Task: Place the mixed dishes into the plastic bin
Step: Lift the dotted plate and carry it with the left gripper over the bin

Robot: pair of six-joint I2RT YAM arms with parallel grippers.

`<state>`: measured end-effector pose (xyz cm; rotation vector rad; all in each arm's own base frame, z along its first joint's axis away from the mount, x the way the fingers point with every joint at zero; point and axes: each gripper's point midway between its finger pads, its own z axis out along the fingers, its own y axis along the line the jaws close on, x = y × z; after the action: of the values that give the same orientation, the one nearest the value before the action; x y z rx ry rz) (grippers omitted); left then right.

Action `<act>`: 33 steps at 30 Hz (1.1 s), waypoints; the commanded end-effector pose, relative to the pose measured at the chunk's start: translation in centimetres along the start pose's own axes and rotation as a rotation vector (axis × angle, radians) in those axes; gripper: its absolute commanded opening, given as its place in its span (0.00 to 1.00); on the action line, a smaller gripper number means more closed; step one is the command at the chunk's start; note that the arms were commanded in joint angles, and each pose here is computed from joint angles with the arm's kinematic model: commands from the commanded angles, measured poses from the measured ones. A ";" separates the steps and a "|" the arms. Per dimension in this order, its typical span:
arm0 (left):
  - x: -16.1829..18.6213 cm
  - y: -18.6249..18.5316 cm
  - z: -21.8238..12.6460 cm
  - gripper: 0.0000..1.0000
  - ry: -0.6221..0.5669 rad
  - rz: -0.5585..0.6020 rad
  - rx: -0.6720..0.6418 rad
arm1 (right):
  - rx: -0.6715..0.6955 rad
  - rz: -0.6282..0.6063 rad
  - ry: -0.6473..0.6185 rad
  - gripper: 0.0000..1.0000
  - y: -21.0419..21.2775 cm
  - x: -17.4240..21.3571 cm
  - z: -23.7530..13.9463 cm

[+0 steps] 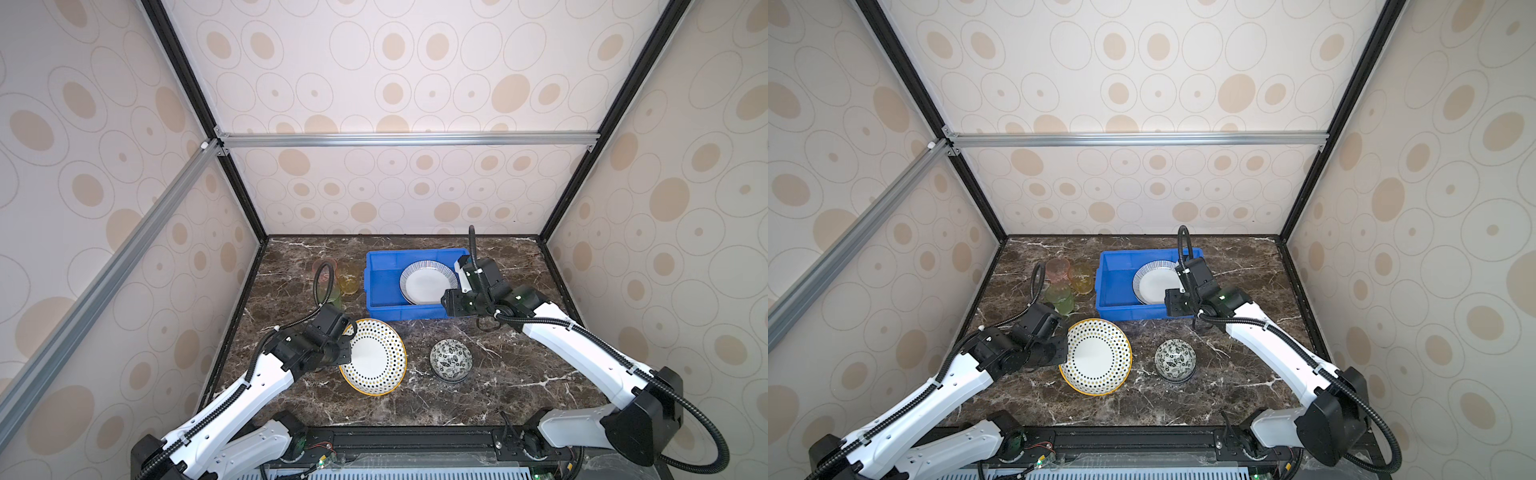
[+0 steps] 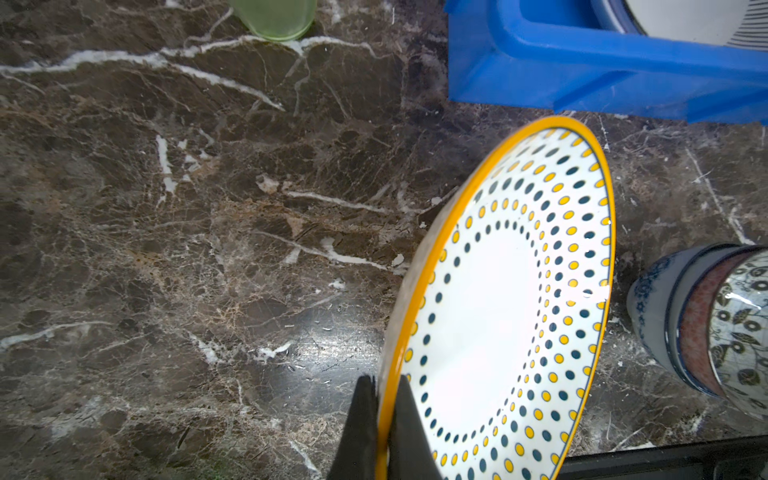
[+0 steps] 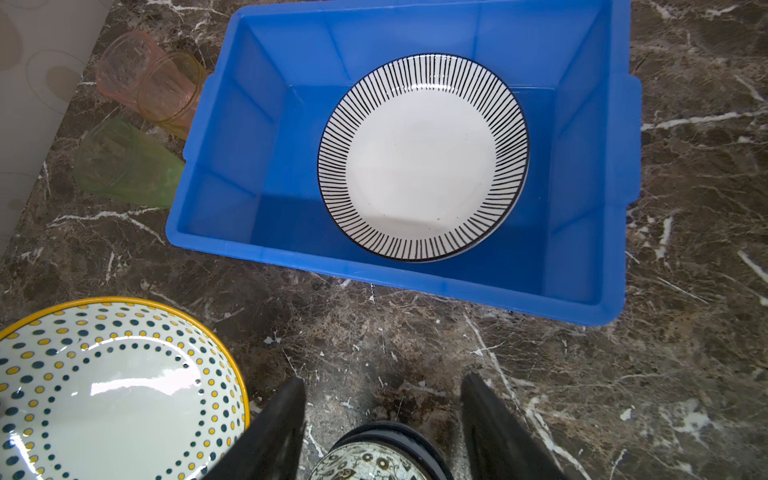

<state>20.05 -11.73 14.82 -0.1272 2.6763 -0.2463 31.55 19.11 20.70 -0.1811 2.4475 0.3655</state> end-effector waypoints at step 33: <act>-13.5 -12.8 -2.9 0.00 -0.252 0.149 0.278 | 0.039 0.070 -0.058 0.63 -3.8 -1.6 -2.9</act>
<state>28.90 -19.39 20.26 0.0996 2.5482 -0.3643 32.33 15.71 21.56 -0.0740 2.4358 0.3683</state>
